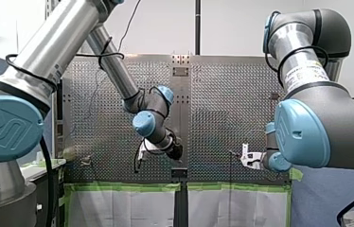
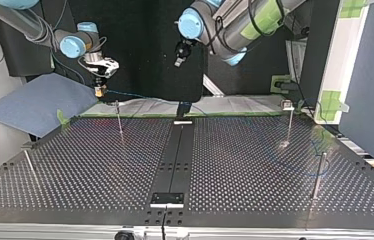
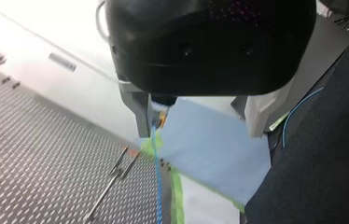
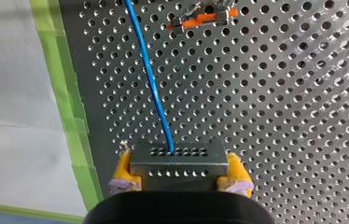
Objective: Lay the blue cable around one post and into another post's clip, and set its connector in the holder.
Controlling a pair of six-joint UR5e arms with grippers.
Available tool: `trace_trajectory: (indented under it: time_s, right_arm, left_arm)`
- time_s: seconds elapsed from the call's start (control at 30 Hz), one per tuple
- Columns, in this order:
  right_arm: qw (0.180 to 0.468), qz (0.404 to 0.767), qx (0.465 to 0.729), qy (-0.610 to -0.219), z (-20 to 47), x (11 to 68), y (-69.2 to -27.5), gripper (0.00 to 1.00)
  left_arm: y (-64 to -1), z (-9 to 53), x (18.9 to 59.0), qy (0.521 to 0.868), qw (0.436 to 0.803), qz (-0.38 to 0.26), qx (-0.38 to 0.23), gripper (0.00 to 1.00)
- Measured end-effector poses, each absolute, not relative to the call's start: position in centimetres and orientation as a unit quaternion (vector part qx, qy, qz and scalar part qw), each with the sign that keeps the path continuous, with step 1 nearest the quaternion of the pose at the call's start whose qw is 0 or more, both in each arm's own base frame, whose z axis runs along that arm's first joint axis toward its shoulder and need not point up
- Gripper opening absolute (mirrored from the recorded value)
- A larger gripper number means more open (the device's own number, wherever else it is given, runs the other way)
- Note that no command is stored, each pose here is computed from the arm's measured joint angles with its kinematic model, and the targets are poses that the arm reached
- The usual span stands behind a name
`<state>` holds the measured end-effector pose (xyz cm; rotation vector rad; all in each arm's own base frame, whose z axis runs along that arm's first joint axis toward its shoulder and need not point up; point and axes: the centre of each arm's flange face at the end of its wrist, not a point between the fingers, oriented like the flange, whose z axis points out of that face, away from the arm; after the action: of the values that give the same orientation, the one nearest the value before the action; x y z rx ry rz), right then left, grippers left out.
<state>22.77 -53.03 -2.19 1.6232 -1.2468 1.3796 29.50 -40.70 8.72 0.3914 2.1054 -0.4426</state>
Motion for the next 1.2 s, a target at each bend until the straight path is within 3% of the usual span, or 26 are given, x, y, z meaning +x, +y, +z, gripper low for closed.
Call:
trace_trajectory:
  time_s: [0.2,0.53,1.2]
  right_arm:
    - [0.329,0.528,0.622,-0.475,-2.2,23.0,-52.9,0.00]
    - [0.328,0.529,0.622,-0.475,-2.2,23.2,-52.8,0.00]
    - [0.328,0.531,0.622,-0.474,-2.2,23.3,-52.8,0.00]
  left_arm:
    - [-42.3,6.9,29.2,0.847,0.466,-0.186,0.173,1.00]
    - [-44.6,5.1,32.2,0.831,0.492,-0.210,0.151,1.00]
    - [-45.8,0.7,43.8,0.784,0.566,-0.234,0.101,1.00]
